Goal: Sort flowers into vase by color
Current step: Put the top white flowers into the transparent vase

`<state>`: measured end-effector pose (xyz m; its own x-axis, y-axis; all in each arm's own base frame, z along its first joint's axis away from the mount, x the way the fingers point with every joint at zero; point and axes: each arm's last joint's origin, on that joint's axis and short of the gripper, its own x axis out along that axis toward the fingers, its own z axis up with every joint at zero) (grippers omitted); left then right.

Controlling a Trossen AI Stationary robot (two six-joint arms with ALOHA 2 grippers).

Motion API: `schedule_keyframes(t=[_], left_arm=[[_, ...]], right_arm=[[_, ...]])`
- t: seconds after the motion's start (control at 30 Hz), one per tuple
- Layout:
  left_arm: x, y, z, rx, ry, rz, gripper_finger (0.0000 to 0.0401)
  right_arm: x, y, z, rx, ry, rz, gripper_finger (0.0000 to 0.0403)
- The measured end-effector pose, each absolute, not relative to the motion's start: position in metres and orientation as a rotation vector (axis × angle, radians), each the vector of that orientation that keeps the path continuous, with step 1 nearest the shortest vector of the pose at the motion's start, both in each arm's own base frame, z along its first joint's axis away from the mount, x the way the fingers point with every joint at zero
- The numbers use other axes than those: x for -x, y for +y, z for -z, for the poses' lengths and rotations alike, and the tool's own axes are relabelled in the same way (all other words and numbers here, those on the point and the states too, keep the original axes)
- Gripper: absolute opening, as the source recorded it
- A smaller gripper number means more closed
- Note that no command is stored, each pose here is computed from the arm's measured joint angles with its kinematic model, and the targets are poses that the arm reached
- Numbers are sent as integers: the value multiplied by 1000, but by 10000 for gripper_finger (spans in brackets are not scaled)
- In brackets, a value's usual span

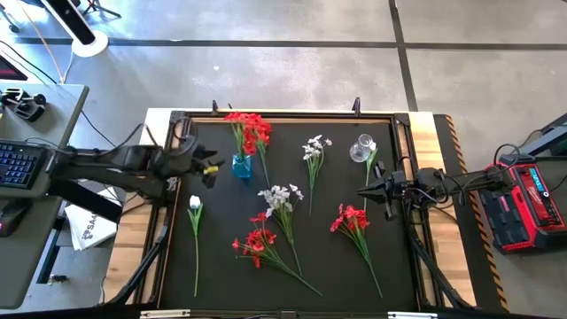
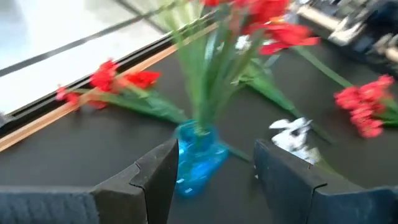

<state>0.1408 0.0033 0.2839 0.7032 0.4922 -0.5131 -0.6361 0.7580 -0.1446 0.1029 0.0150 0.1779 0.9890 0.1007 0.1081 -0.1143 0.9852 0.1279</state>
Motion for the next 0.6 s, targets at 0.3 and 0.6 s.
schedule_keyframes(t=[0.3,0.6], left_arm=[[-158,-36,-263,272,200,-407,197],[-153,-51,-236,255,135,-371,197]], right_arm=[[-103,15,-178,-134,-102,-108,0],[-103,15,-178,-134,-102,-108,0]])
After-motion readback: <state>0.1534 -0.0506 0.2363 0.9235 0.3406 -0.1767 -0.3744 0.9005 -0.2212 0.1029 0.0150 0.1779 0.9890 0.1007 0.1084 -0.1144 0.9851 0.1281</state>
